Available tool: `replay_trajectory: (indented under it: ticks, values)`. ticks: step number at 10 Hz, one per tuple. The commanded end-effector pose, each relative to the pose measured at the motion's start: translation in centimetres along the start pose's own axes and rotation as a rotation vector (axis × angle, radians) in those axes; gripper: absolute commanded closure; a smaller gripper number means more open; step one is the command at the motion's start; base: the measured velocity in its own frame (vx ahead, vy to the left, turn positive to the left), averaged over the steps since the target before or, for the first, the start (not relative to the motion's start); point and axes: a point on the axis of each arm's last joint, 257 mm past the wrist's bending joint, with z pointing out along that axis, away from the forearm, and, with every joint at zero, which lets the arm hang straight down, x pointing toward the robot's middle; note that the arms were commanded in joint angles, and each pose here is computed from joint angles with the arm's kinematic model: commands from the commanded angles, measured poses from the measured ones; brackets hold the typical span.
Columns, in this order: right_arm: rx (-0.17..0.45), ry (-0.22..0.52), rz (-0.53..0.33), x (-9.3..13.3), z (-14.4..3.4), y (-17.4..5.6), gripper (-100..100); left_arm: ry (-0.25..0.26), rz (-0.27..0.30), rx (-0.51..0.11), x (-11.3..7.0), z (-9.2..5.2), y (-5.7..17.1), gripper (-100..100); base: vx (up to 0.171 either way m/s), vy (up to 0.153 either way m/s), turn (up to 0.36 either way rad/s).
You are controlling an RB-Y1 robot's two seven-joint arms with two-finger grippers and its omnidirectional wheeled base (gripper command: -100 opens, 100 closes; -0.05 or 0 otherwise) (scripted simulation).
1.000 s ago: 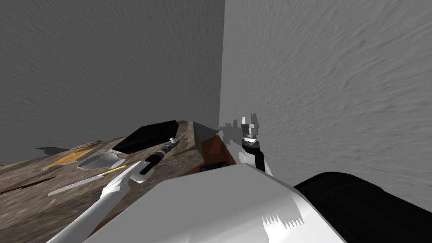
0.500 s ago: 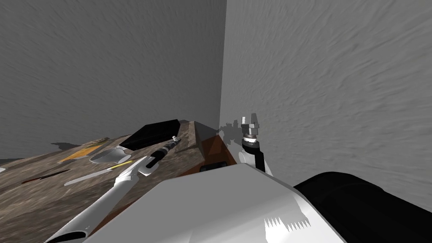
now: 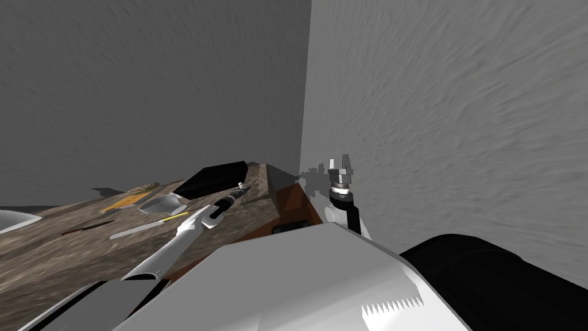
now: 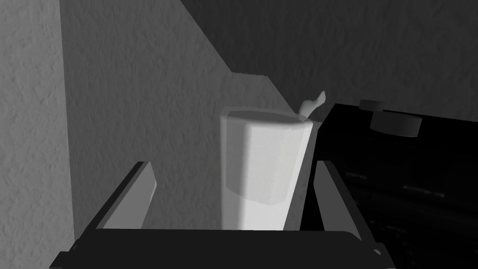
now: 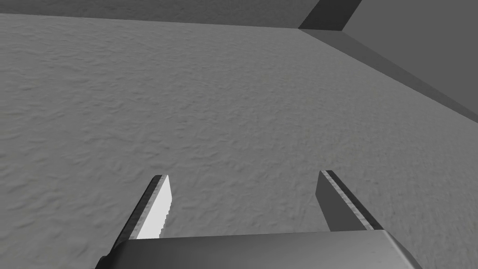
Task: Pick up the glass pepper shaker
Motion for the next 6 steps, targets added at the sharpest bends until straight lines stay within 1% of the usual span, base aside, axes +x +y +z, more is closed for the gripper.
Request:
replay_trajectory:
  ticks: [1,2,3,5,6]
  values:
    - [0.0,0.0,0.0,0.0,0.0,0.0,0,0.0,0.007,-0.007,-0.7,1.0,0.3,-100,-0.055,0.005,0.035]
    - [0.0,0.0,0.0,0.0,0.0,0.0,0,-0.017,0.011,0.0,-1.9,1.5,-0.1,-100,-0.027,-0.006,-0.008]
    - [0.0,0.0,0.0,0.0,0.0,0.0,0,0.002,0.018,0.025,-1.1,2.3,-1.3,-100,-0.043,0.001,0.066]
    - [0.0,0.0,0.0,0.0,0.0,0.0,0,-0.018,0.024,0.015,-3.0,3.3,-0.9,-100,-0.037,0.002,0.022]
    - [0.0,0.0,0.0,0.0,0.0,0.0,0,0.0,0.034,0.041,-2.3,4.0,-2.2,-100,-0.041,0.006,0.062]
